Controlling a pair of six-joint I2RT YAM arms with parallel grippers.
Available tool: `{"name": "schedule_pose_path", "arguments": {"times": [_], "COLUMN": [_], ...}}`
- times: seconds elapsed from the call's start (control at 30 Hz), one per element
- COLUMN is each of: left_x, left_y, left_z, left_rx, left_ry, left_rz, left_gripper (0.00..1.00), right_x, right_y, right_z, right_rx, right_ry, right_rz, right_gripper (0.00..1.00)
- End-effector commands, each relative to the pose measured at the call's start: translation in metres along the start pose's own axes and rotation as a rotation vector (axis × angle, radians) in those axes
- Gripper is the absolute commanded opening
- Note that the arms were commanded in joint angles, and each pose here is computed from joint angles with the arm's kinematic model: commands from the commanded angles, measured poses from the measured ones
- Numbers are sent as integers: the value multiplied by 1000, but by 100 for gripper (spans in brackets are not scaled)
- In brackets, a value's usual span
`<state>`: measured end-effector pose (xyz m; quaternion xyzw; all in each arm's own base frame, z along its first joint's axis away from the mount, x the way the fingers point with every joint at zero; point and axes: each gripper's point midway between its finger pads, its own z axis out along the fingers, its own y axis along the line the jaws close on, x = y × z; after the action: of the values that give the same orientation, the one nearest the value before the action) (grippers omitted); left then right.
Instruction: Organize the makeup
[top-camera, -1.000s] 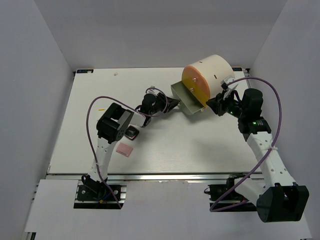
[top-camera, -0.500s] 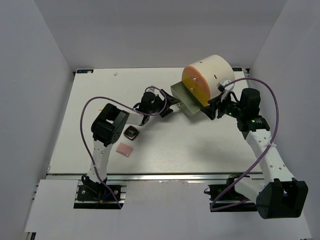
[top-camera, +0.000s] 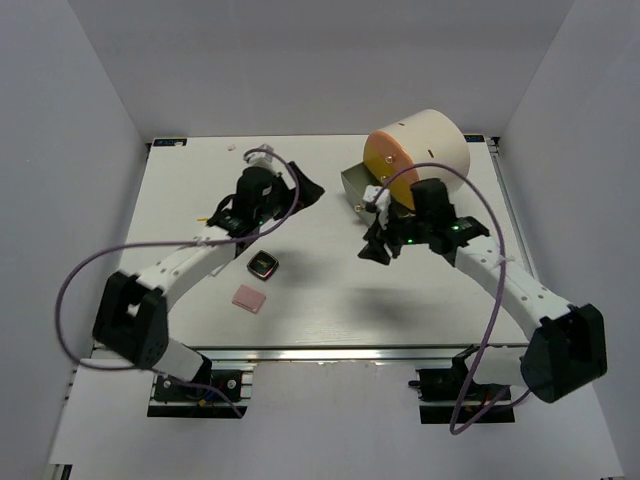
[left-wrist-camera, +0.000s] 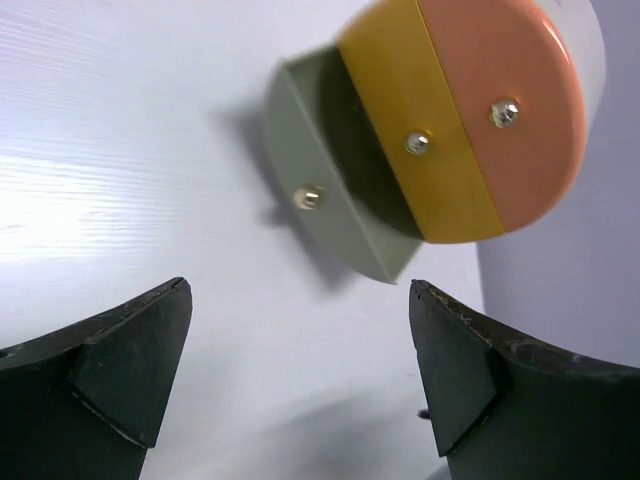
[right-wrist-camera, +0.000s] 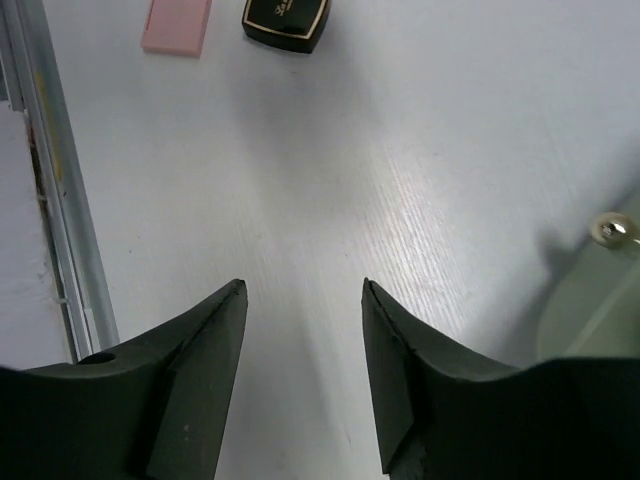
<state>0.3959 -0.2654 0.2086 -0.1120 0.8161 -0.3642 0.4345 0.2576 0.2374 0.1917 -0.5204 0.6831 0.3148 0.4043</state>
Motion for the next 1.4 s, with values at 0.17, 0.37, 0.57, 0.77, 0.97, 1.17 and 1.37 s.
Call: {"name": "schedule_pose_path", "arguments": {"times": [0.17,0.37,0.57,0.77,0.97,1.17,1.37], "left_x": [-34,-35,-4,4,11,22,48], "left_y": [108,108,127,132,136,140,153], "left_z": [-151,-221,-254,-276,-285,-276,-262], "left_rx": [-567,-557,-581,-578,-597,-581,-591], "left_ry": [-232,-313,-296,-317,-305,-284,-218], "left_rz": [60,-27,-152,-216,-234,-267,-327], "left_gripper": [98,98,98,98,98,98,98], "right_x": [-28,-35,-33,-13,3,18,32], "right_y": [-10,38,37,34,31,44,44], "right_z": [106,200,252,276,287,293,298], "right_rx": [130,-10,64,146,186,159,159], "right_ry": [146,282,327,384,403,427,450], "right_rz": [132,174,150,117,120,104,103], "right_gripper": [63,83,89,89,89,89,87]}}
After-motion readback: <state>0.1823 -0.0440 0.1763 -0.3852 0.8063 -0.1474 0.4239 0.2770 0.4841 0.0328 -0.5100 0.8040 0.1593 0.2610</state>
